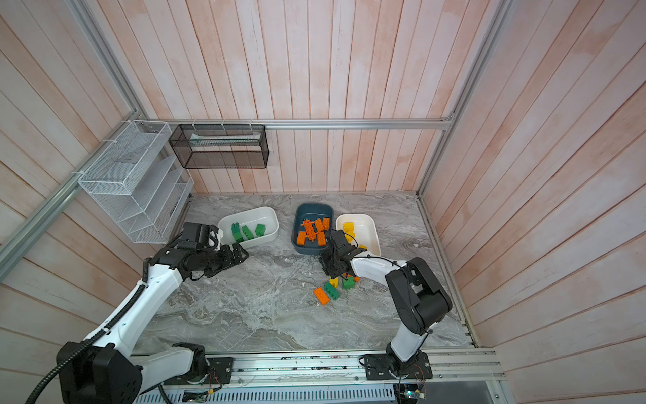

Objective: Sort the legos into containers by color
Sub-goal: 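Move the right gripper back to the pile and grasp a small green brick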

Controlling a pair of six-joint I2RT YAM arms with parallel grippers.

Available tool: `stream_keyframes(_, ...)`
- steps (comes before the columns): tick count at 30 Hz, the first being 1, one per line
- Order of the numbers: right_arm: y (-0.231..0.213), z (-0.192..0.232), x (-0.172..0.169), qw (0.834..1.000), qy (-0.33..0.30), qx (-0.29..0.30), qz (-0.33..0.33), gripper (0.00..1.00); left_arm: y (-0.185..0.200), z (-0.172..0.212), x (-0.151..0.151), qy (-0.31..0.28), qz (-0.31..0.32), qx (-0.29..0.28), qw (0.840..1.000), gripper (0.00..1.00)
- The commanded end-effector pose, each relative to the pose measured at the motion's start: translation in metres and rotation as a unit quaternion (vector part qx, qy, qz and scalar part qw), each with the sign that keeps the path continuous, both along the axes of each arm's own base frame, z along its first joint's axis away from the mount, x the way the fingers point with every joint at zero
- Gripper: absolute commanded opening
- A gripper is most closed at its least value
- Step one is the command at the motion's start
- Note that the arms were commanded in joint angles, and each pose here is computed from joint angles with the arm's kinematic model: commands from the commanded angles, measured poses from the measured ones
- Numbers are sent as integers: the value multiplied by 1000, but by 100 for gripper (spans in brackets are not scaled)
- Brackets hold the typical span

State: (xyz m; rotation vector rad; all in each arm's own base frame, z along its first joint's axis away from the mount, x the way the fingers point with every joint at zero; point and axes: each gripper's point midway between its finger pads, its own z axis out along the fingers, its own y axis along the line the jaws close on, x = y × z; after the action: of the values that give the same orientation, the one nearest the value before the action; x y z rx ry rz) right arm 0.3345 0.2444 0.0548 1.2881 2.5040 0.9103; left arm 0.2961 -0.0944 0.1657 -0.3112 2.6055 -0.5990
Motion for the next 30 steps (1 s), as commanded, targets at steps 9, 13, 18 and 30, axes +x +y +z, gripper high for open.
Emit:
stream_keyframes(9,8,11,14,998,-52,-19,5,21,-2,2,6,-10,-13,-1,1000,100)
stream_keyframes(13,14,9,23,997,-78,-28,0,19,-2,-1,5,-9,-14,0,1000,100)
stream_keyframes(18,13,8,34,994,-98,-48,-2,12,-1,-4,3,-9,-15,2,1000,100)
stream_keyframes(30,7,-12,40,992,-101,-69,-19,13,-4,-9,1,-9,-20,-6,1000,100)
